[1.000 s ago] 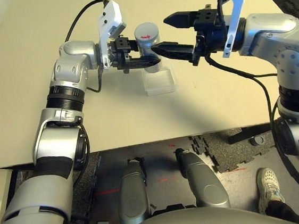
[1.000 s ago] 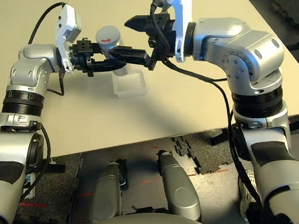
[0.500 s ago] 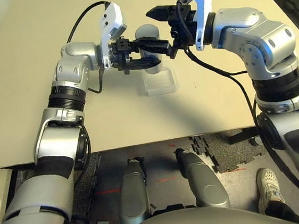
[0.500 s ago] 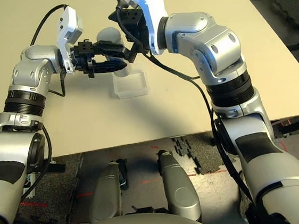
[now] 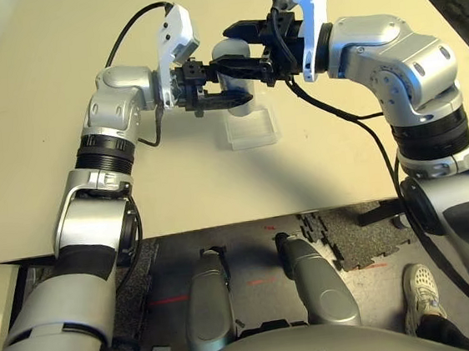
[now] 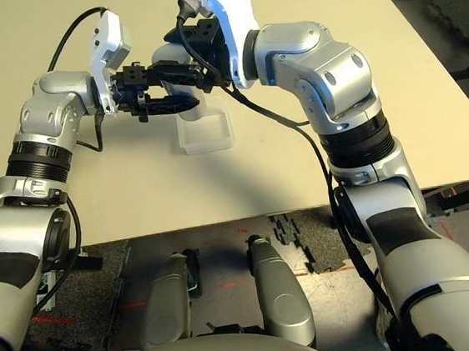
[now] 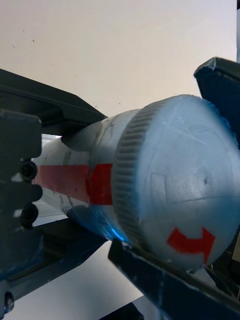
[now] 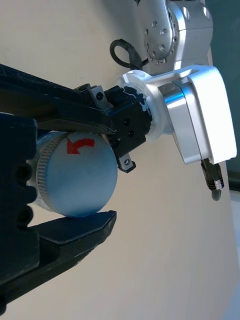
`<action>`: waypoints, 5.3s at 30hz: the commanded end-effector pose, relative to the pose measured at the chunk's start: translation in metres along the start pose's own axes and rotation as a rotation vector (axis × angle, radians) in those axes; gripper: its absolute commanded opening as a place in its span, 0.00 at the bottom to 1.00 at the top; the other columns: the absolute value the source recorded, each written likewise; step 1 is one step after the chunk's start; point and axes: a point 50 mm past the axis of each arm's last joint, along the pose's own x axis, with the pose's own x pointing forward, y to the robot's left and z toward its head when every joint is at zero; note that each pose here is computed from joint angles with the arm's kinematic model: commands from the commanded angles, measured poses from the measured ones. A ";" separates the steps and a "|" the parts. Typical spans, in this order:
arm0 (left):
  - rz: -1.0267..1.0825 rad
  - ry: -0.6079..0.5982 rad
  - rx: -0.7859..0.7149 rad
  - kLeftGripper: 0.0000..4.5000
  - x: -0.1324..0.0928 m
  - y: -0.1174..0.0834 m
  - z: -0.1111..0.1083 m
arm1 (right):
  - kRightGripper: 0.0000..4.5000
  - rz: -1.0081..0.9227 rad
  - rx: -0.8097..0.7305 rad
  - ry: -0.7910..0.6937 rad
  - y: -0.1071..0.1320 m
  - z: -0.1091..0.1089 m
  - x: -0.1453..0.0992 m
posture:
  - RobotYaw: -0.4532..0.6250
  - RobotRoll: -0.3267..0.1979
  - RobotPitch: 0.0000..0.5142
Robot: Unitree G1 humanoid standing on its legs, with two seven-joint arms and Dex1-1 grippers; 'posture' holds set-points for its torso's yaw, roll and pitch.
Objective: Pour the medicine from the bottle into the box.
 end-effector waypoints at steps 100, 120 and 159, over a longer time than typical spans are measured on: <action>0.561 0.323 0.993 0.54 0.026 0.042 0.022 | 1.00 -0.102 0.253 0.481 0.016 -0.115 -0.057 | 0.41 0.62 0.31; 1.077 -0.016 -0.308 0.54 -0.009 0.047 -0.061 | 1.00 -0.110 0.210 0.542 0.018 -0.116 -0.060 | 0.40 0.62 0.35; 0.353 0.391 1.352 0.54 0.054 0.025 0.013 | 1.00 -0.135 0.217 0.509 0.016 -0.120 -0.050 | 0.40 0.62 0.31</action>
